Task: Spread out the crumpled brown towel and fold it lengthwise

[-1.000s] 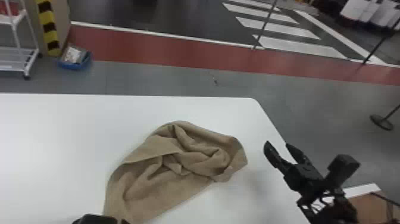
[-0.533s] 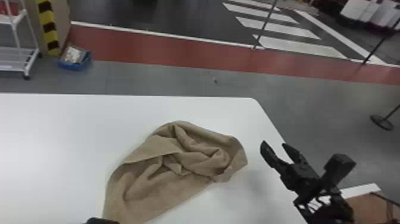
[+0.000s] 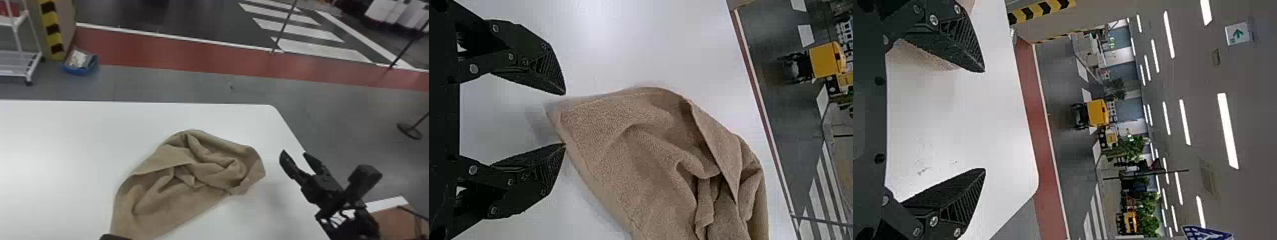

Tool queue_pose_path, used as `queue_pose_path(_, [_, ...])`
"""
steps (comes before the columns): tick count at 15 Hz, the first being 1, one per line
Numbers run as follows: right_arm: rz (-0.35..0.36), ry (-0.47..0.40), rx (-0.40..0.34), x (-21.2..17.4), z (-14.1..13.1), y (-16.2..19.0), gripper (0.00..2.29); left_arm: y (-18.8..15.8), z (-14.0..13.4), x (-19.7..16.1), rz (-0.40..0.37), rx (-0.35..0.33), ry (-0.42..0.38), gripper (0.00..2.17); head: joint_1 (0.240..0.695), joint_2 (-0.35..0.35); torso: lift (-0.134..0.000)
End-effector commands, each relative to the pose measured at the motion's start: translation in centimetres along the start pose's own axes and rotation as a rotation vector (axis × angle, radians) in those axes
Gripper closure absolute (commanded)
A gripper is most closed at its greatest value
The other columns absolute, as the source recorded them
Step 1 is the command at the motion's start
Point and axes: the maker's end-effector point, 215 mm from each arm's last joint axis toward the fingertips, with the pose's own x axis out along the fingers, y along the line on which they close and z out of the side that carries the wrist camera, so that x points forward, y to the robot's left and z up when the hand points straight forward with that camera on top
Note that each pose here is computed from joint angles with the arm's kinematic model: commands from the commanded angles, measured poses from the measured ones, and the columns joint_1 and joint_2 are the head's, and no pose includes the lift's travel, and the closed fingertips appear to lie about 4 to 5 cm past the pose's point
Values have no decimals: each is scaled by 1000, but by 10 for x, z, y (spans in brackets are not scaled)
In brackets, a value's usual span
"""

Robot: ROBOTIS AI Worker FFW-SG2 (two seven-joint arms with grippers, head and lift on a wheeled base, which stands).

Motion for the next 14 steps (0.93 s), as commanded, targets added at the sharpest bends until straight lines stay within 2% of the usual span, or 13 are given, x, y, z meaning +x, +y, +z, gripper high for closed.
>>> queue_pose_path(1, [0, -2, 0, 0, 1, 0, 194, -2, -2, 1, -7, 0, 5, 657, 695, -350, -124])
queue_pose_path(2, [2, -2, 1, 1, 0, 1, 194, -3, -1, 1, -12, -1, 5, 984, 695, -350, -124])
queue_pose_path(3, [1, -2, 1, 0, 1, 0, 194, -4, -1, 1, -15, -1, 5, 1085, 695, -350, -124])
queue_pose_path(4, [1, -8, 0, 0, 3, 1, 194, -5, -1, 1, -22, -2, 5, 1099, 695, -350, -124])
queue_pose_path(5, [1, -10, 1, 0, 3, 0, 194, -5, -1, 1, -22, -1, 4, 1430, 695, -350, -124])
queue_pose_path(6, [1, -9, 2, 0, 2, 0, 194, -5, -1, 1, -24, -4, 5, 1514, 695, -350, -124])
queue_pose_path(10, [-1, -13, 3, -1, 4, -1, 194, -3, 1, 0, -16, -5, 0, 1511, 695, -350, -124])
queue_pose_path(11, [-1, -14, 5, -1, 4, -1, 194, -2, 3, -1, -8, -12, -8, 1366, 695, -350, -124])
queue_pose_path(13, [-2, -14, 4, -2, 4, -2, 194, -7, 5, -2, -19, -10, -15, 444, 695, -350, -124])
queue_pose_path(14, [-2, -13, 4, -2, 3, -2, 194, -8, 5, -2, -27, -10, -15, 225, 695, -350, -124])
